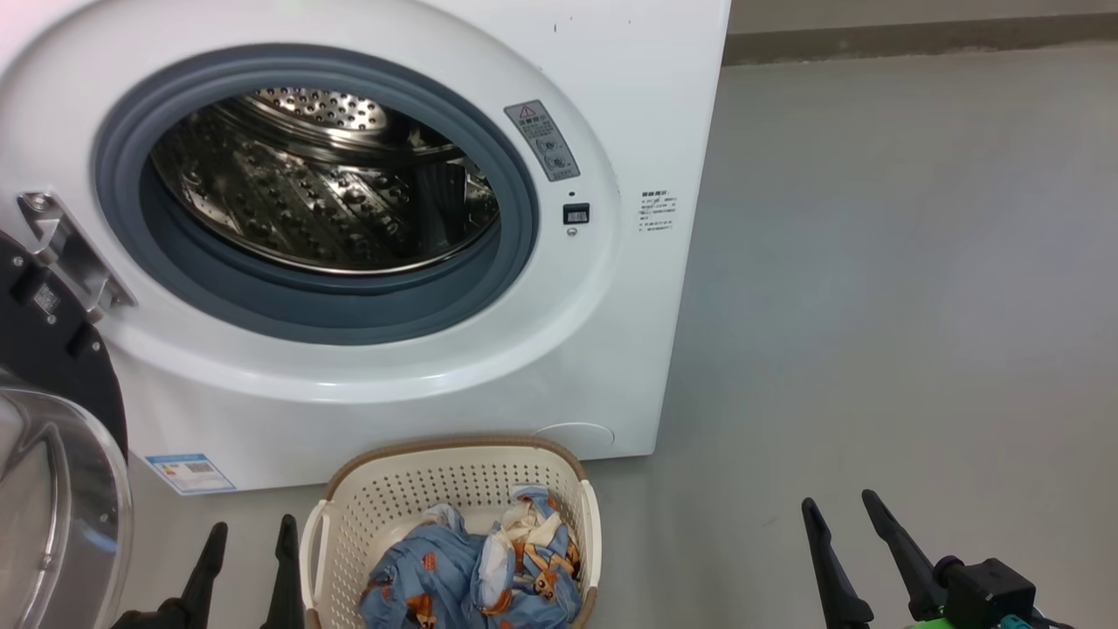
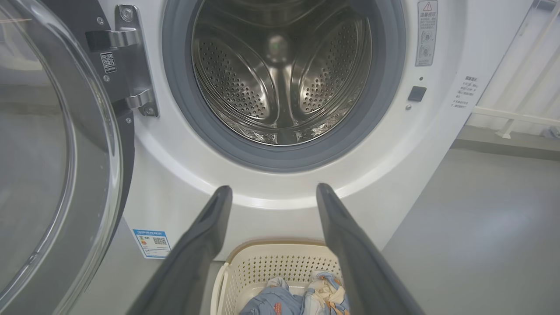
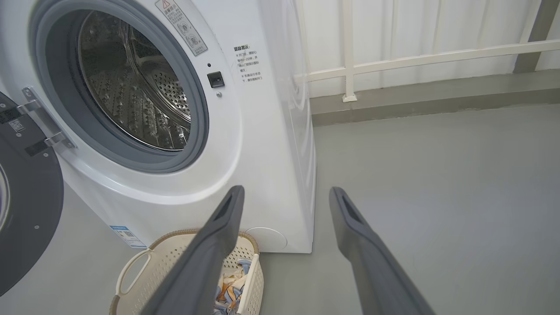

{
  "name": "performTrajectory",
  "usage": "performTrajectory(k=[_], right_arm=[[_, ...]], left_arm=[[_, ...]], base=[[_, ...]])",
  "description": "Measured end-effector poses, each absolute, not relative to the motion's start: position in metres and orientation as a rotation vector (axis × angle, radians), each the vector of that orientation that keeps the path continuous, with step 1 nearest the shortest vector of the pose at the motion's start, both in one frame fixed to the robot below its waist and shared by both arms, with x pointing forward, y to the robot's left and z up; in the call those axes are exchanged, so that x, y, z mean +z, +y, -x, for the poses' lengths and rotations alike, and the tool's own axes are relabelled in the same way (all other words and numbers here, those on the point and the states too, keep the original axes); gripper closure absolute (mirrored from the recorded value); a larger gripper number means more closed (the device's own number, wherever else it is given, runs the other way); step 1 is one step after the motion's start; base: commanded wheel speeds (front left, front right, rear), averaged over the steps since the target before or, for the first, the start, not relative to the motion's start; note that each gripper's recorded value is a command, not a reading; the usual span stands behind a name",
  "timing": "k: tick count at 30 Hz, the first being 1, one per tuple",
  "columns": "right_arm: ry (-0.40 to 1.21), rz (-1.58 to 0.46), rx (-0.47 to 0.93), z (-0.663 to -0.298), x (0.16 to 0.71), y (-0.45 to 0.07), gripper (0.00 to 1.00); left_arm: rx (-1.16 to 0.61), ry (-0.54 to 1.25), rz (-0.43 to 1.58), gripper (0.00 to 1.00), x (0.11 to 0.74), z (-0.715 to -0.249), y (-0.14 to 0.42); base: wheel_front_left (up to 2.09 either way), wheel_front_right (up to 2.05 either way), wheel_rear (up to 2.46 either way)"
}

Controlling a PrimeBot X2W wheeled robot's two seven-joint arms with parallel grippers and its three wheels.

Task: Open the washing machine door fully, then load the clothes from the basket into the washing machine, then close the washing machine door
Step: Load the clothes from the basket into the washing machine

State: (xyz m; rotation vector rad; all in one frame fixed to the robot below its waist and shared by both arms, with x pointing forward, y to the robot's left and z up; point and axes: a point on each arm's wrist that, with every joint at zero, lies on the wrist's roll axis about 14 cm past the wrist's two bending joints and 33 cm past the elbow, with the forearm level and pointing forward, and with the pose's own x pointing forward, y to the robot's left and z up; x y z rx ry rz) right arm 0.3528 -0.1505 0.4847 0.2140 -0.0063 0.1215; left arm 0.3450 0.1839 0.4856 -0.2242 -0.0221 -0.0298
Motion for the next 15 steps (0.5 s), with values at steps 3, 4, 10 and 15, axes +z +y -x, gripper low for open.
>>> performTrajectory(k=[3, 4, 10, 15], right_arm=[[0.012, -0.215, 0.12, -0.353, 0.479, -0.15, 0.0], [0.019, -0.215, 0.119, -0.354, 0.477, -0.151, 0.0], [0.055, -0.216, 0.11, -0.354, 0.465, -0.152, 0.0], [0.081, -0.221, 0.103, -0.356, 0.457, -0.153, 0.0]], left_arm=[[-0.035, -0.004, 0.226, 0.0, 0.48, -0.346, 0.182], [-0.037, 0.004, 0.229, 0.0, 0.478, -0.347, 0.181], [-0.054, 0.041, 0.242, 0.0, 0.467, -0.348, 0.174], [-0.077, 0.089, 0.256, 0.0, 0.453, -0.351, 0.165]], base=[[0.0, 0.0, 0.0], [0.0, 0.0, 0.0], [0.0, 0.0, 0.0], [0.0, 0.0, 0.0]])
